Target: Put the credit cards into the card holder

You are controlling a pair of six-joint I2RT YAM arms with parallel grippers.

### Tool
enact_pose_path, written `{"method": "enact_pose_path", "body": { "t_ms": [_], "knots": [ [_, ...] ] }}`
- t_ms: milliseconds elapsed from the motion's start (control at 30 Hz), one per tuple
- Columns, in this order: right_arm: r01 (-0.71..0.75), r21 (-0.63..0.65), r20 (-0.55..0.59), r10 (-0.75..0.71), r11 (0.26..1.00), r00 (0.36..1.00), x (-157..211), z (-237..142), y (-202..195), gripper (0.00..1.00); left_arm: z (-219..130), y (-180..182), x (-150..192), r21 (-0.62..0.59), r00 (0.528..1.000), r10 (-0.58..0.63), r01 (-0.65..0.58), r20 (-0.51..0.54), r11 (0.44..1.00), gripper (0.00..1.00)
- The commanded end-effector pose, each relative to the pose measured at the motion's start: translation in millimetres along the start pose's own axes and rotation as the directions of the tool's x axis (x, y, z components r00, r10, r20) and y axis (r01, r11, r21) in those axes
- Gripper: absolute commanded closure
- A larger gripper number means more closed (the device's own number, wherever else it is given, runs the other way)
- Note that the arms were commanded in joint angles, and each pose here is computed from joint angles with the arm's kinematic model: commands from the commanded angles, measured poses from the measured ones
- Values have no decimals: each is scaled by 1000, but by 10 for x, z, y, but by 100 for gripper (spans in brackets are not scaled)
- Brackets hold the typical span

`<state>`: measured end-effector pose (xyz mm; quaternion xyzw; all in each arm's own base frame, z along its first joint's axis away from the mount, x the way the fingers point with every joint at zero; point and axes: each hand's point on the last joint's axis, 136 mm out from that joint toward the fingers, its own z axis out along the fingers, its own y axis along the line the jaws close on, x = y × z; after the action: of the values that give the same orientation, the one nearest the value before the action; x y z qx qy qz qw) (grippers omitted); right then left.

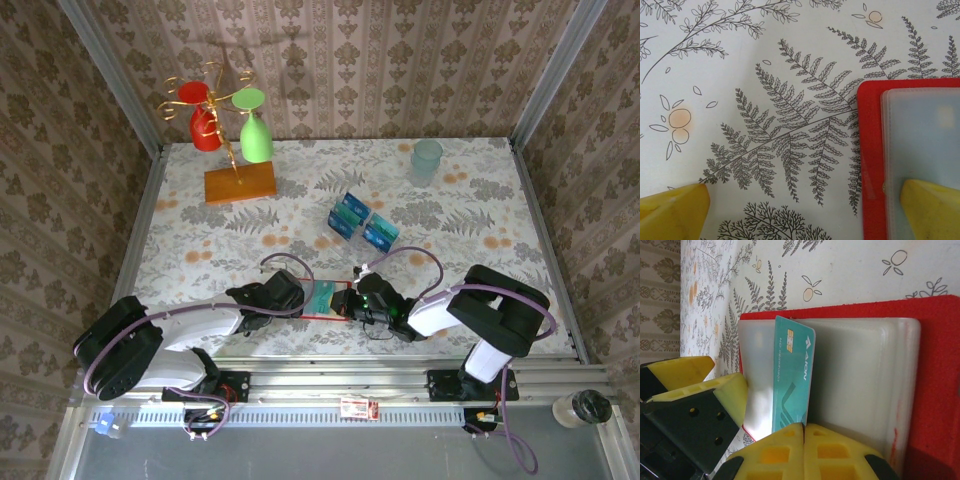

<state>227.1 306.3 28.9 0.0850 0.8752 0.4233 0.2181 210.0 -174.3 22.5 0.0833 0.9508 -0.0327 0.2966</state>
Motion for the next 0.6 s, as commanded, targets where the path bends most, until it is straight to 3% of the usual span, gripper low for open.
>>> {"method": "enact_pose_path", "body": {
  "t_ms": [0,567],
  "knots": [
    [-12,95,-82,20,995,996,236,-41,-273,100,47,87,217,-37,997,39,-42,-73,998,0],
    [-12,104,-116,24,995,993,312,-82,-298,100,49,87,217,-36,997,37,-40,-72,999,0]
  ]
}}
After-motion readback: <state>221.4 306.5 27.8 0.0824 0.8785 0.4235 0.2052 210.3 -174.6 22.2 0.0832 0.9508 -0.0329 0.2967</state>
